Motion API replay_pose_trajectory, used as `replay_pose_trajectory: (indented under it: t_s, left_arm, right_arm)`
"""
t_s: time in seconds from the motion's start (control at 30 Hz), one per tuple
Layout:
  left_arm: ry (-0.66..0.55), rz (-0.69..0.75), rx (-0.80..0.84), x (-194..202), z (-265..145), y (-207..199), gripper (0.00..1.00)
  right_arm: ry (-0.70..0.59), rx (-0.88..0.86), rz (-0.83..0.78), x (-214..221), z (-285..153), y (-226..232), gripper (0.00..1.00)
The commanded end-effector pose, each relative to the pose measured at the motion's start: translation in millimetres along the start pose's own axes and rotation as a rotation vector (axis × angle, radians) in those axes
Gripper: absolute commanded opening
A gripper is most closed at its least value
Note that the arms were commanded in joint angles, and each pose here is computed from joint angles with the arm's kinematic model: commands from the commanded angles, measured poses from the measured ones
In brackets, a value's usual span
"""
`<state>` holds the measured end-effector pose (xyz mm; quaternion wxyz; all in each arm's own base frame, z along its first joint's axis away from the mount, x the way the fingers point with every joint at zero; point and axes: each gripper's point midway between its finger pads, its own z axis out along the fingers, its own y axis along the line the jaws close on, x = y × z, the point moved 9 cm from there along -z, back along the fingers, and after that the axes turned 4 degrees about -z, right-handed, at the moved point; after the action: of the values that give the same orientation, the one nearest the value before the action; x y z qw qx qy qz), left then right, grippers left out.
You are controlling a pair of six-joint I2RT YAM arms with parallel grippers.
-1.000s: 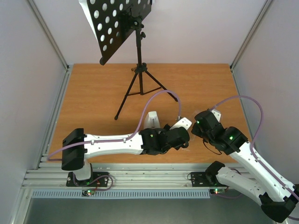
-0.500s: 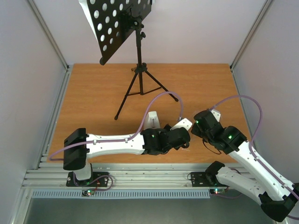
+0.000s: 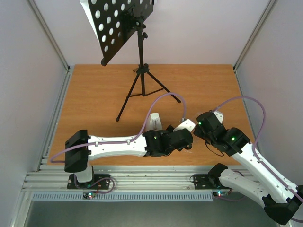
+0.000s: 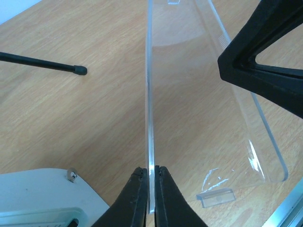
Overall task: Pack up the instrument practice props
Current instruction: Pick up the cover of the metronome from the center of the board.
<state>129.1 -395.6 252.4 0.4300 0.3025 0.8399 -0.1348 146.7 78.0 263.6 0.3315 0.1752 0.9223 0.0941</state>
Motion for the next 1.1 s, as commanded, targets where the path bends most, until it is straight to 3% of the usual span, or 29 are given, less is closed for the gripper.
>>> replay_pose_trajectory:
  t_s: [0.0,0.27,0.53,0.67,0.97,1.07]
  left_arm:
    - [-0.053,-0.025,0.019,-8,3,-8,0.02]
    - [-0.055,-0.011,0.03,-8,3,-9,0.0]
    - [-0.042,-0.023,0.016,-3,4,-6,0.0]
    - [-0.035,-0.041,0.01,-2,5,-2,0.0]
    - [0.004,-0.117,0.037,5,8,16,0.0]
    - [0.008,-0.157,0.078,7,2,20,0.0]
  right_arm:
    - [-0.012,-0.037,0.029,-3,-2,6,0.02]
    - [-0.008,-0.034,0.023,-2,0,7,0.02]
    - [-0.013,-0.044,0.002,-2,-3,5,0.21]
    - [-0.019,-0.045,-0.008,-1,-6,2,0.38]
    - [-0.076,-0.091,-0.039,-3,-29,-13,0.66]
    - [-0.127,-0.09,-0.06,-5,-42,-24,0.67]
